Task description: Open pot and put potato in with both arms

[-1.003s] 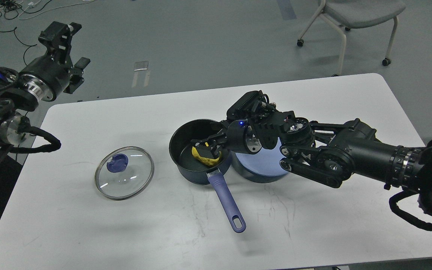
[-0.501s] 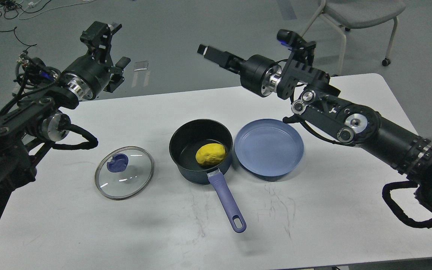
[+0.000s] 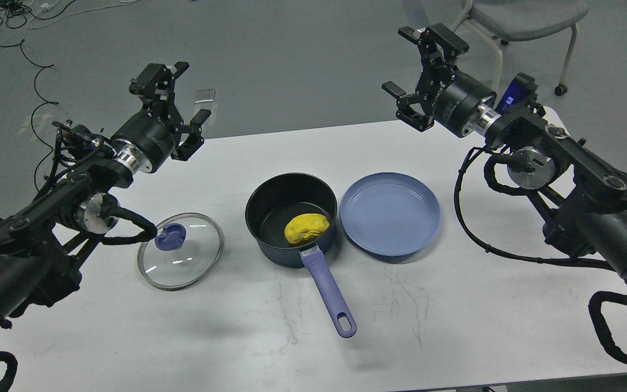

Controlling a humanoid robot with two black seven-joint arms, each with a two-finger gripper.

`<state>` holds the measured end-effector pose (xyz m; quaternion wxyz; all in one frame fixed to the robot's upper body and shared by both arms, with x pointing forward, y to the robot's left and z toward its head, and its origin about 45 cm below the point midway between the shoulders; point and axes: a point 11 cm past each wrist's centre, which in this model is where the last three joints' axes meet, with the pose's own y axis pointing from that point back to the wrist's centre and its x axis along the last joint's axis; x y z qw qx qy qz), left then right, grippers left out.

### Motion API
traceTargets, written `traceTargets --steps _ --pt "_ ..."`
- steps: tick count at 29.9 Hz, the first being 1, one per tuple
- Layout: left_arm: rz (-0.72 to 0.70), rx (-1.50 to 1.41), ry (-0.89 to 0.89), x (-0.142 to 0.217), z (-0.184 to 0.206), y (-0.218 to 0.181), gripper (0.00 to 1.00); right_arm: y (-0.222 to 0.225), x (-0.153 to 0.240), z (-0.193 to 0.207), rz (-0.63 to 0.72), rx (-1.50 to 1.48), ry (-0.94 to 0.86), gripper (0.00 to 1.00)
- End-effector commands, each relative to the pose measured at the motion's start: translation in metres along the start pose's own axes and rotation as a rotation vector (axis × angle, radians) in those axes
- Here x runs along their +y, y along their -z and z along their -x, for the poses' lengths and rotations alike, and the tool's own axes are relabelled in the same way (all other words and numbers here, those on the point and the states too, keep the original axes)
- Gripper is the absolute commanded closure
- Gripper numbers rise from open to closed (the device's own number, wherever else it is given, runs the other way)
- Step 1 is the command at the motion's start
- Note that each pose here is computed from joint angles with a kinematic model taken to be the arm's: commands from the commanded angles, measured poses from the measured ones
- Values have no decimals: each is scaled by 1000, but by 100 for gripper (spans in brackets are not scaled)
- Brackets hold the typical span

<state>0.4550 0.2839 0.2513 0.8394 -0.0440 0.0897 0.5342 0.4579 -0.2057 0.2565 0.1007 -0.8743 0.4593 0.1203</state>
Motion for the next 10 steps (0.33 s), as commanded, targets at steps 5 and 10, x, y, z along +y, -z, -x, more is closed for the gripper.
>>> traceTargets --steps 5,10 --pt "10 67 11 8 -3 8 2 -9 5 -14 15 -11 -120 0" --pt "10 66 10 9 -4 8 2 -7 4 -13 3 -8 -127 0"
